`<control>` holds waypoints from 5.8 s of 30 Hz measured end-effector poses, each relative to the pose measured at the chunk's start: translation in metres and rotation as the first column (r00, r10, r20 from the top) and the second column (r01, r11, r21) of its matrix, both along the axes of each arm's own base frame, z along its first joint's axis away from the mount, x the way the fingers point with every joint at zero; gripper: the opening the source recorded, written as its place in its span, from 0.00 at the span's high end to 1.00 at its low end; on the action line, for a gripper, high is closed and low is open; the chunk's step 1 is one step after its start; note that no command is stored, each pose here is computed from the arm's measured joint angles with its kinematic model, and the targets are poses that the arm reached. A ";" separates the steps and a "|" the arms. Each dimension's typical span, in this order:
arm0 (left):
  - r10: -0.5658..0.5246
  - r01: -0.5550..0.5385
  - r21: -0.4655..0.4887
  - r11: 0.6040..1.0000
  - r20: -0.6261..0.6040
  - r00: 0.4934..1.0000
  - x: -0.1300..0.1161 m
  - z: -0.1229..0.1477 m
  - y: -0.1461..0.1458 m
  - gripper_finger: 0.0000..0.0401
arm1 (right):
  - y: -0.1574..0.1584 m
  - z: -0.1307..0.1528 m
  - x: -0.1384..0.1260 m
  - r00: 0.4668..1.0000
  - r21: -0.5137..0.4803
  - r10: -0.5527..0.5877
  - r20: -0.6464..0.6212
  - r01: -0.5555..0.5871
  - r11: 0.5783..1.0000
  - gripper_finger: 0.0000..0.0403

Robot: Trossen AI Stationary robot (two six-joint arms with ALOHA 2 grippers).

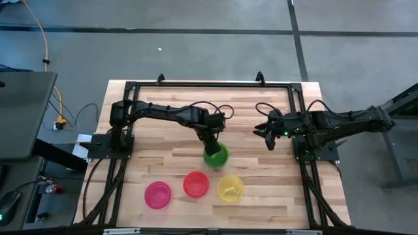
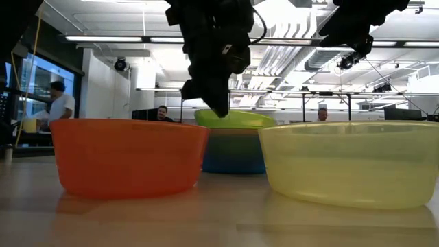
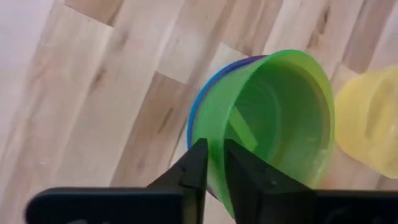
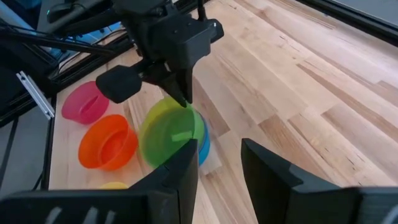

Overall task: Nest bowls inside each other
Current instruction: Stack the green bowl on the purple bowl, then stack the yellow bowl on the green bowl

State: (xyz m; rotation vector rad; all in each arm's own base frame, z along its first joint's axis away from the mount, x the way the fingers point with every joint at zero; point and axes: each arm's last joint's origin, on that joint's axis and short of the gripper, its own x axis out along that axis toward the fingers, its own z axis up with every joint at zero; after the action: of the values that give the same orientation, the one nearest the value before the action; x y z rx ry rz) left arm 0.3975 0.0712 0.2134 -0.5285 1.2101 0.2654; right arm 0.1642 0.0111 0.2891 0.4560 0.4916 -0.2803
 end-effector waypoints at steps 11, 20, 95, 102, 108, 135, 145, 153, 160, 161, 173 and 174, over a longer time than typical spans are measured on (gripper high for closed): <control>-0.001 0.001 0.006 1.000 0.006 1.000 0.001 0.000 0.000 0.59 | 0.002 0.000 0.000 1.000 0.064 0.003 0.007 -0.003 0.998 0.72; -0.084 0.086 0.012 0.996 -0.082 0.993 -0.012 0.004 -0.004 0.51 | 0.033 -0.016 0.011 0.989 0.355 0.101 -0.108 -0.057 0.933 0.72; -0.021 -0.020 0.129 0.991 0.306 0.952 -0.154 0.055 -0.004 0.52 | 0.145 -0.115 0.116 0.757 0.443 0.003 -0.654 0.379 0.812 0.72; -0.021 -0.019 0.128 0.992 0.305 0.952 -0.154 0.054 -0.004 0.52 | 0.146 -0.121 0.117 0.743 0.442 0.008 -0.670 0.390 0.808 0.72; -0.021 -0.019 0.127 0.992 0.305 0.952 -0.154 0.054 -0.004 0.52 | 0.146 -0.121 0.118 0.744 0.442 0.006 -0.668 0.391 0.807 0.81; -0.039 0.015 0.113 0.993 0.207 0.978 -0.162 0.049 -0.006 0.52 | 0.138 -0.095 0.120 0.735 0.457 0.027 -0.678 0.392 0.798 1.00; -0.048 0.027 0.125 0.992 0.168 0.985 -0.165 0.047 -0.006 0.52 | 0.113 -0.051 0.142 0.770 0.386 -0.027 -0.638 0.349 0.854 1.00; -0.035 0.025 0.143 0.989 0.067 0.997 -0.173 0.030 -0.008 0.52 | 0.078 -0.030 0.154 0.771 0.326 -0.081 -0.632 0.359 0.874 1.00; 0.002 -0.001 0.072 0.997 -0.009 1.000 -0.187 -0.013 -0.017 0.52 | 0.046 -0.027 0.163 0.776 0.289 -0.149 -0.613 0.396 0.872 1.00; 0.000 0.000 0.057 0.998 -0.006 1.000 -0.189 -0.017 -0.020 0.52 | 0.042 -0.027 0.163 0.776 0.285 -0.156 -0.611 0.400 0.871 1.00; 0.036 -0.038 0.018 0.999 0.102 0.994 -0.208 -0.024 -0.033 0.52 | 0.011 -0.038 0.180 0.786 0.316 -0.173 -0.594 0.426 0.848 1.00; 0.043 -0.046 0.020 0.999 0.111 0.993 -0.210 -0.022 -0.033 0.52 | 0.011 -0.042 0.183 0.784 0.328 -0.159 -0.600 0.422 0.845 1.00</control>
State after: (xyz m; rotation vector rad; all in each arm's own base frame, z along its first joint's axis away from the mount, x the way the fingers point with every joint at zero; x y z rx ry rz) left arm 0.1871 0.0381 0.1912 -0.5439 1.0876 0.2841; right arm 0.3470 0.0220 0.2473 0.9232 1.0745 -0.6269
